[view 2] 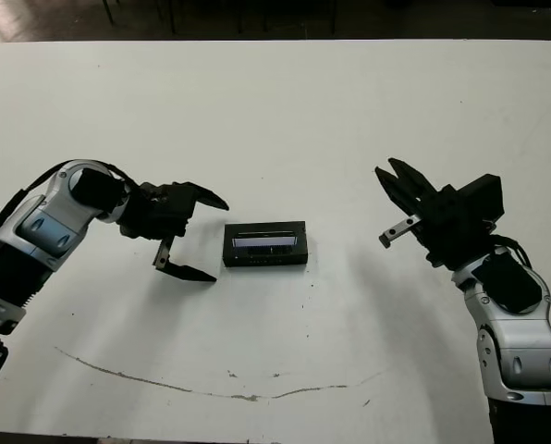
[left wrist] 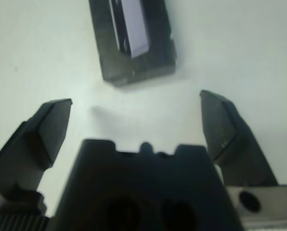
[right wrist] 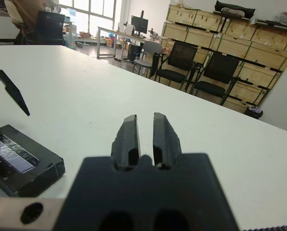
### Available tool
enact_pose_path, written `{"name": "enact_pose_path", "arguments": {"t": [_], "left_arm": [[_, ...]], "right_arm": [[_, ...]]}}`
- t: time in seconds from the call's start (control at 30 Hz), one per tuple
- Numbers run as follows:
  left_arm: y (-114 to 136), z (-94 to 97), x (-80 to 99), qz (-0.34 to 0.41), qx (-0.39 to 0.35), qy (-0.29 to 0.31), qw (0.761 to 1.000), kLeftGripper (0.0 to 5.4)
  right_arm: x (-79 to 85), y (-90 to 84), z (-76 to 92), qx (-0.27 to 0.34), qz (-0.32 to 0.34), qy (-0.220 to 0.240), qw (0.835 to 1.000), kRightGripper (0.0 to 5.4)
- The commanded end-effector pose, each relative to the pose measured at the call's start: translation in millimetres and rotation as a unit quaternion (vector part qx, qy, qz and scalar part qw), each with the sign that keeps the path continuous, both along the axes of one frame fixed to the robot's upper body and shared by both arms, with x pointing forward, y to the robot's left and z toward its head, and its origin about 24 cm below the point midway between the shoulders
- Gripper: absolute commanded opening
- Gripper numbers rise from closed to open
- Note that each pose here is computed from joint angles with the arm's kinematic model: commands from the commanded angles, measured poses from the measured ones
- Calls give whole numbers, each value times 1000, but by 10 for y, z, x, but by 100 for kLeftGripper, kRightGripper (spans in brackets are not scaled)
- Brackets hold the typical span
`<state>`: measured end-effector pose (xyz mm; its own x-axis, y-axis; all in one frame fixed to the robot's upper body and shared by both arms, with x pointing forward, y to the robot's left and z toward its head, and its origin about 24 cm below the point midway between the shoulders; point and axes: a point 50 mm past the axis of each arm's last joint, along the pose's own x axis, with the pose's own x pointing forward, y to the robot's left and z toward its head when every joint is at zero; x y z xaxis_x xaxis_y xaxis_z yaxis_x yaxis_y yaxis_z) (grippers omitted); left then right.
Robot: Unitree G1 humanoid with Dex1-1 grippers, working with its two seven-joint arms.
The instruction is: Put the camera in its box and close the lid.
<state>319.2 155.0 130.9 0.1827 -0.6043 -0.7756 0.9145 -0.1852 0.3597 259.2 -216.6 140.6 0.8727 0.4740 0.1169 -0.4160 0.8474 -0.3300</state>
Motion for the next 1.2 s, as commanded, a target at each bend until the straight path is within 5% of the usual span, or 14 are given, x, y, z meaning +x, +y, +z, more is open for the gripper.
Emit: {"name": "enact_pose_path", "arguments": {"t": [0.03, 0.3, 0.47, 0.6, 0.73, 0.8, 1.0, 1.2], "left_arm": [[289, -236, -111, 58, 91, 28, 994, 538], [569, 32, -96, 175, -65, -9, 982, 382], [404, 122, -146, 228, -201, -85, 949, 263], [146, 154, -284, 293, -319, -156, 888, 168], [-160, 68, -413, 379, -428, -147, 808, 73], [-290, 30, -459, 405, -447, -130, 787, 26], [-744, -103, -559, 401, -443, -21, 801, 1], [-1051, -341, -595, 412, -399, 11, 819, 1]], "right_arm": [[-20, -22, -88, 2, -5, 22, 1000, 0], [0, 13, -132, 13, -1, 22, 1000, 0], [23, 45, -160, 25, 7, 18, 1000, 0], [21, 68, -168, 29, 3, 17, 999, 0], [16, 73, -162, 27, 0, 16, 1000, 0], [15, 73, -167, 29, 0, 19, 999, 0], [3, 88, -175, 34, -6, 19, 999, 0], [-14, 83, -197, 37, -10, 16, 999, 0]]}}
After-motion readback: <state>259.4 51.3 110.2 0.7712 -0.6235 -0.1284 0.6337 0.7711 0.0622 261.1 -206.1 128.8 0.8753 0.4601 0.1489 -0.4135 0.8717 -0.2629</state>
